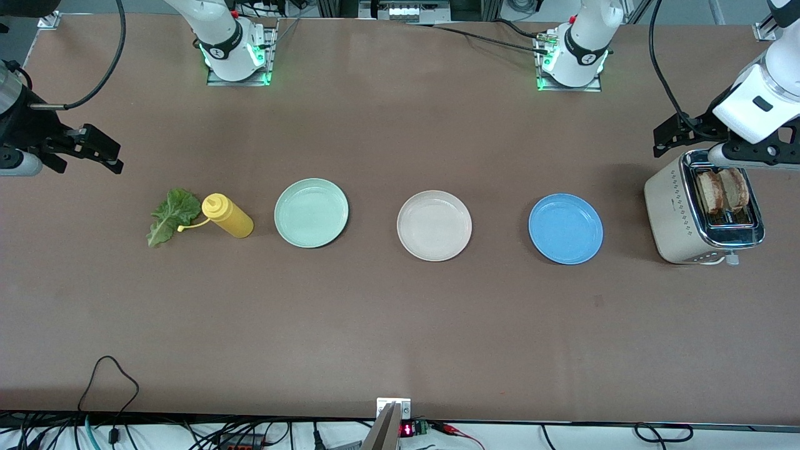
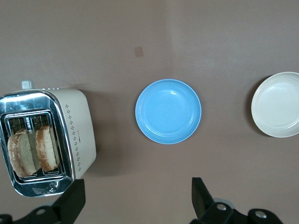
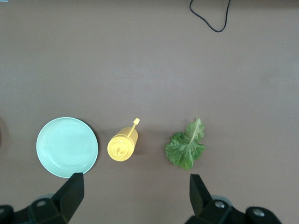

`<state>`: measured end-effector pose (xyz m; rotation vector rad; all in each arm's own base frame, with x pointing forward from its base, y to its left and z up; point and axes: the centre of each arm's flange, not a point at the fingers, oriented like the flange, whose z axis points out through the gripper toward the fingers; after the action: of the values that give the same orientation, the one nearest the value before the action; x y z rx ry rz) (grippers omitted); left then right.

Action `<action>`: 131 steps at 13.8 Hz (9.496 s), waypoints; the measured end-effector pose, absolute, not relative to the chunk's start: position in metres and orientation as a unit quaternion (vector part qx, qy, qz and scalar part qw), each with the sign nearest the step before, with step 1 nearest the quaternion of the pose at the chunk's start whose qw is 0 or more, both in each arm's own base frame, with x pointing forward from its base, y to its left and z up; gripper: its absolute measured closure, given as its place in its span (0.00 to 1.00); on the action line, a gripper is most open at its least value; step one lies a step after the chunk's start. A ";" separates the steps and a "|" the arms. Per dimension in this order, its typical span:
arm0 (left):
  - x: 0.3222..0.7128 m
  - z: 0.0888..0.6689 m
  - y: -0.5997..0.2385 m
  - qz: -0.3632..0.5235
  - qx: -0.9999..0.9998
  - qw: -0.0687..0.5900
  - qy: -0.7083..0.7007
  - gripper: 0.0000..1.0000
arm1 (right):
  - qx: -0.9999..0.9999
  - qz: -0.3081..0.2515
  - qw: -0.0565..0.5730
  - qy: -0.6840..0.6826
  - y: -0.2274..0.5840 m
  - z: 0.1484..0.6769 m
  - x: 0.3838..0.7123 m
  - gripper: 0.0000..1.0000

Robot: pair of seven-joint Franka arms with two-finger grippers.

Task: Make sandwich in beige plate with both arms

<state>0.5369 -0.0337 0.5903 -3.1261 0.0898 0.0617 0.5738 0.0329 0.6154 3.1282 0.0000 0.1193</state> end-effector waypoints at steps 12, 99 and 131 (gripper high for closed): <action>0.544 0.569 -0.016 0.108 -0.993 0.039 0.022 0.00 | 0.999 0.038 0.006 0.000 0.033 0.615 0.574 0.00; 0.554 0.156 -0.234 0.031 -0.837 -0.546 0.006 0.49 | 0.999 0.028 -0.015 -0.003 0.035 0.601 0.581 0.00; 0.608 0.538 -0.103 0.118 -0.984 -0.002 0.130 0.00 | 0.671 0.391 -0.394 0.491 -0.118 0.199 0.525 0.00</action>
<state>0.6085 -0.1026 0.5384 -3.0963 0.4090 0.3724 0.5246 -0.1183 0.1994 2.8862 2.1135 1.6807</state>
